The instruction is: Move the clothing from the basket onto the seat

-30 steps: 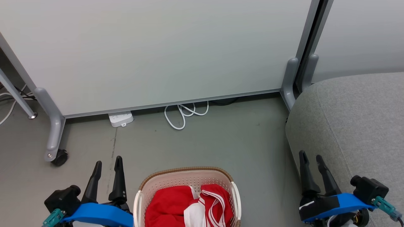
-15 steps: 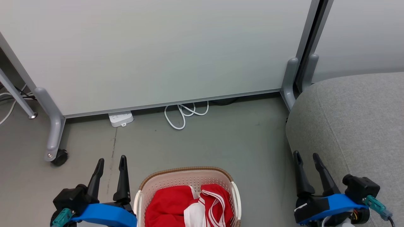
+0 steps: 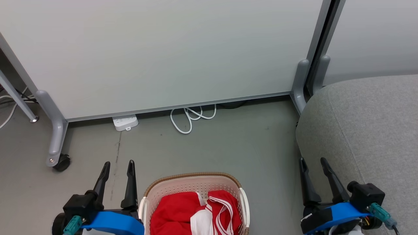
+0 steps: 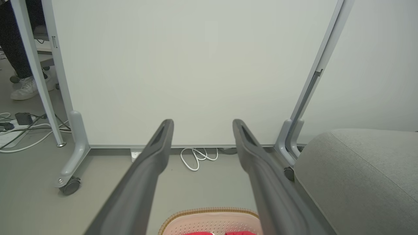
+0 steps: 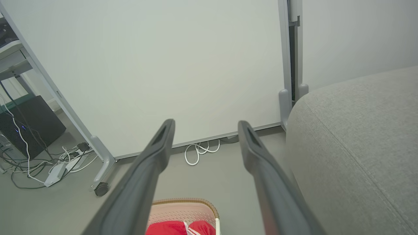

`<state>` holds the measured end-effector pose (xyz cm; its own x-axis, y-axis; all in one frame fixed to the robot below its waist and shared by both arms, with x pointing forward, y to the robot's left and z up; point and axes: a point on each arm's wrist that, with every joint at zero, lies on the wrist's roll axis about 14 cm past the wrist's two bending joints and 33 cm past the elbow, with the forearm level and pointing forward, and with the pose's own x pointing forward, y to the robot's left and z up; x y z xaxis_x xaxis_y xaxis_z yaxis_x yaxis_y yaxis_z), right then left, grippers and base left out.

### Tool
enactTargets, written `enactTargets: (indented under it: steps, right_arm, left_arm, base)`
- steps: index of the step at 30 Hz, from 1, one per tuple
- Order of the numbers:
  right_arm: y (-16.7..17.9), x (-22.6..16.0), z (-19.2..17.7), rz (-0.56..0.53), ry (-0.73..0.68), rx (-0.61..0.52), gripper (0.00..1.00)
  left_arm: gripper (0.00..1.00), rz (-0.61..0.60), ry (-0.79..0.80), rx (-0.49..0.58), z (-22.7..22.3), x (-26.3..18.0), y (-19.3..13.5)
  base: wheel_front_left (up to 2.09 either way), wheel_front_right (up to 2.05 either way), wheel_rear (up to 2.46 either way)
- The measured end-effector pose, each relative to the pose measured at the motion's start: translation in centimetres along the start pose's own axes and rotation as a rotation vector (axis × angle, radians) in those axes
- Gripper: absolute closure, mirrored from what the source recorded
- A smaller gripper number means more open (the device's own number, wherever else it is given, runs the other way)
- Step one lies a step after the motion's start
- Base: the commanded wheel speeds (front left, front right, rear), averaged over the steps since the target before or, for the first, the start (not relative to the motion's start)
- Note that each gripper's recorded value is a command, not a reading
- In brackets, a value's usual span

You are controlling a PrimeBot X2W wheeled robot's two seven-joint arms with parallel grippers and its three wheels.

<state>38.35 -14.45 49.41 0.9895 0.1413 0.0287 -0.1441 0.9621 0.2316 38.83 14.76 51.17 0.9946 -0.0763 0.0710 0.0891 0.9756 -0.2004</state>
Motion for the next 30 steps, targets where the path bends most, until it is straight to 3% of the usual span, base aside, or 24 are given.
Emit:
enactTargets:
  steps: [17,30]
  right_arm:
    - [0.69,-0.04,-0.63,0.039,0.010,-0.115,0.00]
    - [0.75,-0.02,-0.81,0.041,0.016,-0.117,0.00]
  left_arm:
    - [0.00,-0.030,-0.008,0.101,-0.24,-0.06,-0.44]
    - [0.00,-0.023,0.007,0.092,-0.71,-0.19,-0.24]
  base:
    - [0.00,0.00,0.00]
    - [0.00,0.00,0.00]
